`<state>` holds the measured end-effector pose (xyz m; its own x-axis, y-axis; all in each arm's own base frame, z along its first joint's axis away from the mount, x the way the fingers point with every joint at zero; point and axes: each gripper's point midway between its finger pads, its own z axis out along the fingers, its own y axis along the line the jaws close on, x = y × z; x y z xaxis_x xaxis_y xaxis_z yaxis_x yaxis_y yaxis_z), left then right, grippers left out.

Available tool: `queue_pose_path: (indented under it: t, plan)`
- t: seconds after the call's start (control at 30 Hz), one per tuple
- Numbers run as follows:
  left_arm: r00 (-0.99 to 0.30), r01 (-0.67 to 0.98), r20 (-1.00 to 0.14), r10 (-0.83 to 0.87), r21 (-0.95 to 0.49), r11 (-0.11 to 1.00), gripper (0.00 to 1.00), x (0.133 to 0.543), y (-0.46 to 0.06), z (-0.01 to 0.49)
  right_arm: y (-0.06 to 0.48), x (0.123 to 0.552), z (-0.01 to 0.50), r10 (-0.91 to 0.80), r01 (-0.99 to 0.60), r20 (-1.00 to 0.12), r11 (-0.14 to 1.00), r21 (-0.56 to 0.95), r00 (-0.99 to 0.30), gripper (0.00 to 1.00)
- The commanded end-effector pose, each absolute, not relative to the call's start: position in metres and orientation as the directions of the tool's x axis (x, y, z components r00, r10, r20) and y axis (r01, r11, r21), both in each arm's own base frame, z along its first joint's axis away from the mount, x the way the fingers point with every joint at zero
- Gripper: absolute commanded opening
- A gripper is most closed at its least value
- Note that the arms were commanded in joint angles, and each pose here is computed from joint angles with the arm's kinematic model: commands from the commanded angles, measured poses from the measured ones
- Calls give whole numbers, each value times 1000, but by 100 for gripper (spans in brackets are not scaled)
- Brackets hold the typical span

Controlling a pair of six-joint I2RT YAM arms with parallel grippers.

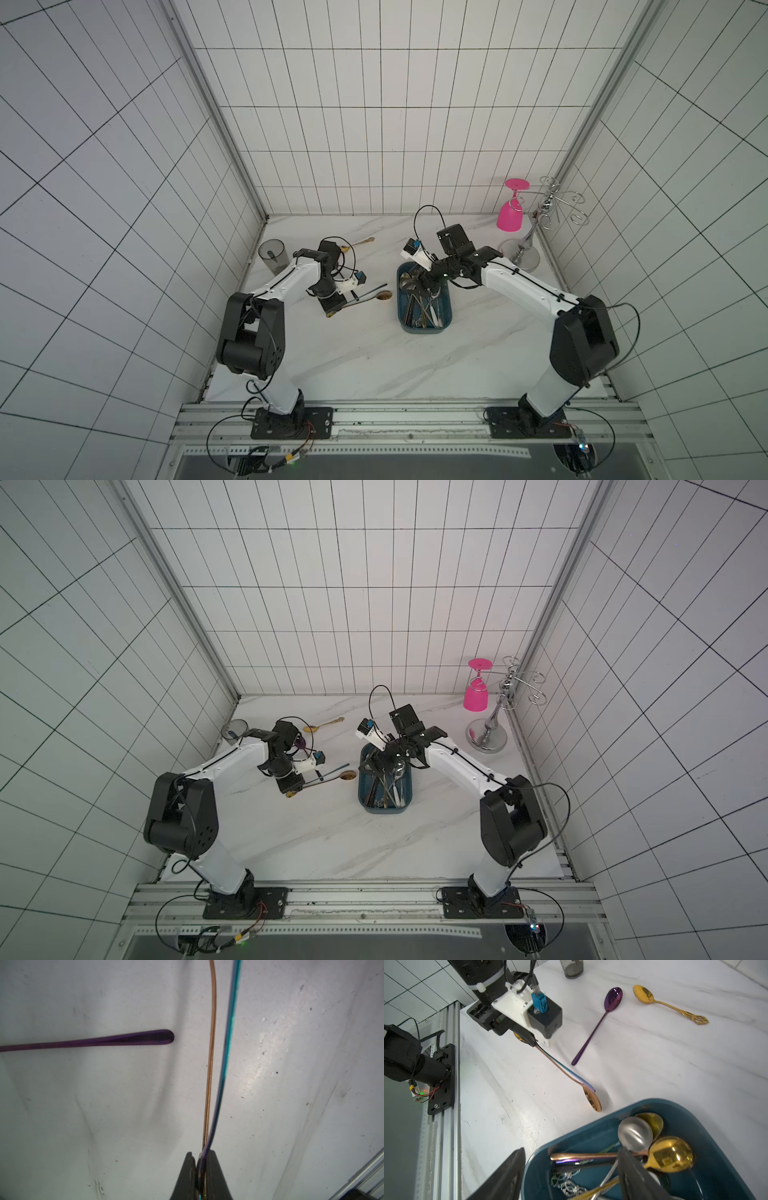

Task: Put the spoon into the storage box
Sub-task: Pick up the spoon from the center of the board.

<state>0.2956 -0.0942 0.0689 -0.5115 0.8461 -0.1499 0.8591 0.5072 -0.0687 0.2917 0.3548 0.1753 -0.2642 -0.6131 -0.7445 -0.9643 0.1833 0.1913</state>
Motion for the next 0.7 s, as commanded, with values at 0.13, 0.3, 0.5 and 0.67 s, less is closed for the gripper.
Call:
queue_pose_path:
  t: [0.13, 0.3, 0.5, 0.67]
  plan:
    - [-481, 876, -190, 856, -67, 477, 0, 290, -100, 76, 396, 289, 157, -674, -978, -727, -34, 208, -131, 74]
    - [-473, 881, -196, 859, -64, 470, 0, 291, -103, 79, 414, 303, 131, -694, -970, -709, -66, 235, -125, 72]
    - [-468, 883, -198, 861, -60, 466, 0, 292, -104, 80, 420, 298, 116, -717, -957, -689, -115, 267, -106, 62]
    - [-466, 884, -195, 863, -60, 463, 0, 292, -104, 79, 421, 293, 109, -710, -945, -697, -155, 288, -96, 44]
